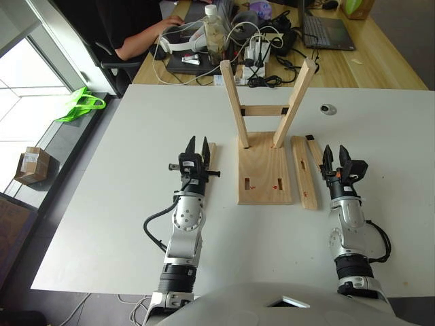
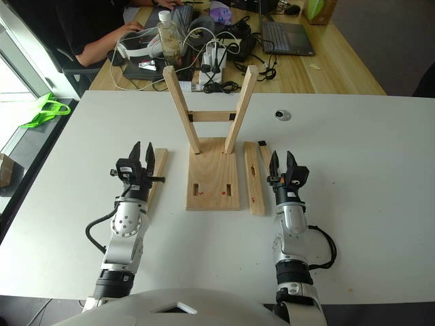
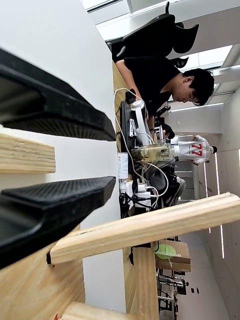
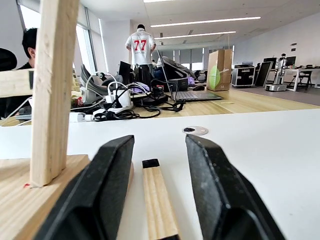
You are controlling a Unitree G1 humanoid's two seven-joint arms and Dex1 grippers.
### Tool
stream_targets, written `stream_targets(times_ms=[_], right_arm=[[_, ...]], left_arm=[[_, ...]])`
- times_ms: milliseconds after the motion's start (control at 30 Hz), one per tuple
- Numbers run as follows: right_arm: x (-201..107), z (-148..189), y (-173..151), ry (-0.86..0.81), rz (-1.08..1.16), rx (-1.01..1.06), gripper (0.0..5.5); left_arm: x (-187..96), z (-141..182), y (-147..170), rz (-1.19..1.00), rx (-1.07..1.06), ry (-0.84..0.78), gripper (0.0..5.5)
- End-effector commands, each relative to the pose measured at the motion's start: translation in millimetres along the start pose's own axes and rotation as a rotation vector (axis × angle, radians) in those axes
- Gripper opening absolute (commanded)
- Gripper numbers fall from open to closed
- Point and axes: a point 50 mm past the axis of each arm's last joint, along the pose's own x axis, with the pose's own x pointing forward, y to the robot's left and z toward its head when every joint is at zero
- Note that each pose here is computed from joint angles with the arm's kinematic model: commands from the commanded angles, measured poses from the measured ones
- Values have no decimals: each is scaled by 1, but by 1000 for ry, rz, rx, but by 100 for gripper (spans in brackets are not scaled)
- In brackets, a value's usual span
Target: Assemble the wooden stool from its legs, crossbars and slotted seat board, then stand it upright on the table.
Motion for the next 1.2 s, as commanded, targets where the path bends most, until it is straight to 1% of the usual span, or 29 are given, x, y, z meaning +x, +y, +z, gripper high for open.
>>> stream_targets(times_ms=[33,200,300,400,500,600,767,833,900,967,1067,1200], right_arm=[[0,0,-5,-1,-52,-42,169],[-1,1,-6,-1,-55,-67,169],[0,3,-2,-11,1,-9,169],[1,2,0,-2,7,-23,169],[4,3,1,-14,-3,-33,169],[5,5,2,-26,0,-28,169],[7,2,-4,8,-40,-59,169],[15,6,-5,9,-56,-37,169],[30,18,-5,-22,-63,8,169],[38,24,-9,-17,-92,6,169],[29,11,-15,45,-129,-42,169],[26,11,-1,11,-24,2,169]], left_arm=[[-2,-4,5,38,27,31,120],[-3,-4,4,36,37,32,120],[-4,2,-3,-23,17,-28,120],[-2,0,-3,-28,35,-9,120],[1,-1,-2,-4,63,-6,120],[3,3,-1,3,43,-36,120],[4,0,4,58,47,6,120],[4,-1,5,76,47,11,120],[6,0,6,91,52,4,120],[10,3,5,93,53,-5,120],[8,-1,8,97,53,14,120],[19,6,10,93,71,-22,120]])
